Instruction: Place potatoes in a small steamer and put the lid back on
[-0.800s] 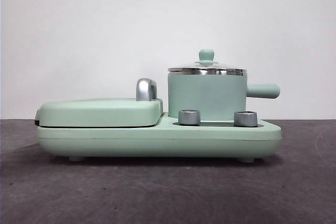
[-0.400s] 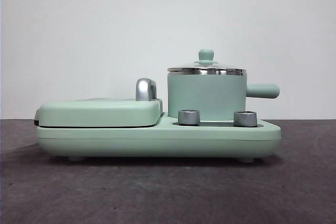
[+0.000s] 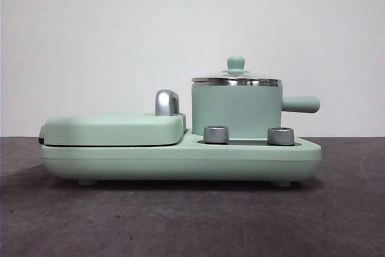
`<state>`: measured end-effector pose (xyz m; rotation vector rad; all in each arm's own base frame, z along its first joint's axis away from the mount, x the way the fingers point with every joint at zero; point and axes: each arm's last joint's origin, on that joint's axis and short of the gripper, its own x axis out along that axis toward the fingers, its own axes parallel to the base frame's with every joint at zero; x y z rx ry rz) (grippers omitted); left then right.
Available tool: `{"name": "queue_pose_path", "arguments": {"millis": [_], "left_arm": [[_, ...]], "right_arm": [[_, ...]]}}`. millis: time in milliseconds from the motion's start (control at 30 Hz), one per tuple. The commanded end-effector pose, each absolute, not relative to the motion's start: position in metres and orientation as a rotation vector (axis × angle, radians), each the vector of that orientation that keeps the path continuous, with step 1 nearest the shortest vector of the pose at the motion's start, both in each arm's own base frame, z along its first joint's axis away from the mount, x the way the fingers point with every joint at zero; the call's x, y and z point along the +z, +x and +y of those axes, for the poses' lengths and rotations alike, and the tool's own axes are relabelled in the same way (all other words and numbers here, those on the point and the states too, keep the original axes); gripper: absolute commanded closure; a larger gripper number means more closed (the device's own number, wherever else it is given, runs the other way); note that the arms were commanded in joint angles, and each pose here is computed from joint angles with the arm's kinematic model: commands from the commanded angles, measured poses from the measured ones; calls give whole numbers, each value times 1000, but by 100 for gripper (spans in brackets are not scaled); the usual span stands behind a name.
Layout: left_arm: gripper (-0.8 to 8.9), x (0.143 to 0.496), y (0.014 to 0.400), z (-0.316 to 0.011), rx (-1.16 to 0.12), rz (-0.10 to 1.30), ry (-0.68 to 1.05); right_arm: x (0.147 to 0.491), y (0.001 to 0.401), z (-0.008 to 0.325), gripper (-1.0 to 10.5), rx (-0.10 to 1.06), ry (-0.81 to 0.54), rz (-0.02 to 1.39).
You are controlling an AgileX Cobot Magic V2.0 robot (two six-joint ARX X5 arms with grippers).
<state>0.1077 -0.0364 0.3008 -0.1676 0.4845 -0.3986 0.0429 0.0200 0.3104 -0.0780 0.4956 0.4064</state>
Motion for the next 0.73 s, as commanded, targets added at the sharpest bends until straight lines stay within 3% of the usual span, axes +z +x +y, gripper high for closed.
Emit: {"name": "queue_pose_path", "arguments": {"millis": [33,233,267,333,367,733], "left_arm": [[408,299,95,-32,-376,504,-176],[418,295,73,-26,-367,548,-186],[485,294,71,-25,-367,550,-185],[846,294,69,-25,-372,554,-184],[797,294,69,-25,-373,550,-185],[808,295,69,-25,-374,541,-184]], "right_arm": [[312,43,20,621,412,-68,496],[309,41,20,621,415,-74,524],[310,41,20,655,415,-72,520],[310,42,20,955,415,-70,513],[311,42,20,926,416,-70,506],[312,42,21,925,460,-49,500]]}}
